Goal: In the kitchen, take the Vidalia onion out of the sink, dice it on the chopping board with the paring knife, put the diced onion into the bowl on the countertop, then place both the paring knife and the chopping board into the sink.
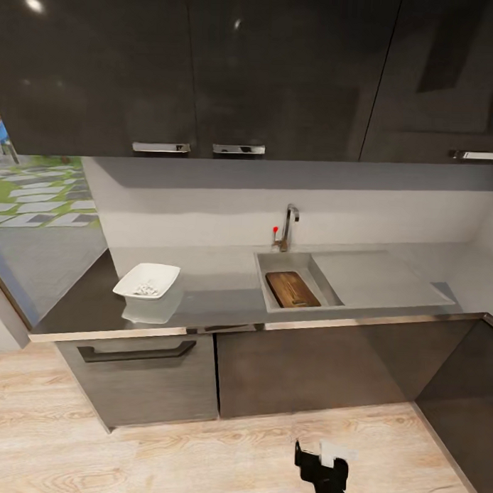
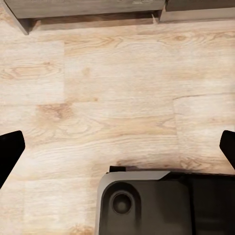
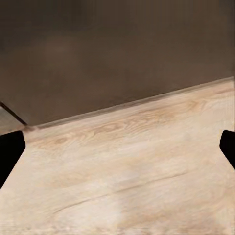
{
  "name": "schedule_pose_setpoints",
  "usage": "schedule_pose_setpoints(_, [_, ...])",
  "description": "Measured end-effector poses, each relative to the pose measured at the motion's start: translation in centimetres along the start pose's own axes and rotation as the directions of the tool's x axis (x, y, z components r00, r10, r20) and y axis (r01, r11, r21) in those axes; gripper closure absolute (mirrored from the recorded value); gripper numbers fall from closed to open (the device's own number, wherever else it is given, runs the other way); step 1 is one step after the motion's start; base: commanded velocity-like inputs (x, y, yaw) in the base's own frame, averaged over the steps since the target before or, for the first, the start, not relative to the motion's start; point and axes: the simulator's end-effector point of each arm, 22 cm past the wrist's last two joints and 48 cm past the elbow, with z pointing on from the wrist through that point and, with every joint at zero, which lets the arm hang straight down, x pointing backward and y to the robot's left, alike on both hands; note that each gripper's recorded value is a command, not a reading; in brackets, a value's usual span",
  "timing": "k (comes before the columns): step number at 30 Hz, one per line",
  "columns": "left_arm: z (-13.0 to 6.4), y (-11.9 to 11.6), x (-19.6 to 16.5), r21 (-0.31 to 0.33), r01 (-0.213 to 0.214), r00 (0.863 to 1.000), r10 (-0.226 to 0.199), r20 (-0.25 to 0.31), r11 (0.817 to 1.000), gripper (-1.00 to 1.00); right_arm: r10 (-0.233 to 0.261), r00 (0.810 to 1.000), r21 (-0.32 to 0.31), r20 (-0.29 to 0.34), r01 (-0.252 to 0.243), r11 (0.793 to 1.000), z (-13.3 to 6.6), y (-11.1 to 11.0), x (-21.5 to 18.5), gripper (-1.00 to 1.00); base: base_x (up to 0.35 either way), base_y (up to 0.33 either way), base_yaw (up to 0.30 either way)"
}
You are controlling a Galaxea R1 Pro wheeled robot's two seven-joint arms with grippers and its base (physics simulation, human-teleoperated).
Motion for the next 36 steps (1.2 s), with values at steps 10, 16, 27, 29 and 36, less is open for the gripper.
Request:
schedule_pose_setpoints(10, [1.8, 2.9, -1.8, -0.08, -0.012, 1.0, 0.013, 0.013, 0.997, -1.0, -0.033, 0.971, 0.006, -0.238, 0.036, 0.999, -5.1, -5.3, 13.9, -1.0, 0.0, 0.0, 0.0])
schedule_pose_setpoints(16, [1.9, 4.5, -2.0, -0.152, -0.01, 1.0, 0.012, 0.014, 0.988, -1.0, -0.078, 0.95, 0.013, -0.302, 0.086, 0.996, -7.8, -9.4, 17.9, -1.0, 0.0, 0.0, 0.0])
schedule_pose_setpoints(27, [3.0, 4.8, -1.9, -0.165, -0.013, 1.0, 0.012, -0.007, 0.986, -1.0, -0.126, 0.921, -0.109, -0.368, 0.092, 0.99, -11.4, -11.2, 23.0, -1.0, 0.0, 0.0, 0.0])
schedule_pose_setpoints(29, [3.8, 4.9, -1.6, -0.169, -0.017, 0.999, 0.012, -0.033, 0.985, -1.0, -0.132, 0.915, -0.136, -0.381, 0.085, 0.987, -11.8, -10.9, 23.5, -1.0, 0.0, 0.0, -0.044])
schedule_pose_setpoints(36, [5.8, 5.3, 2.1, -0.172, -0.063, 0.96, 0.013, -0.279, 0.983, -1.0, -0.149, 0.887, -0.158, -0.437, 0.088, 0.984, -12.4, -10.7, 24.8, -1.0, 0.0, 0.0, -0.106])
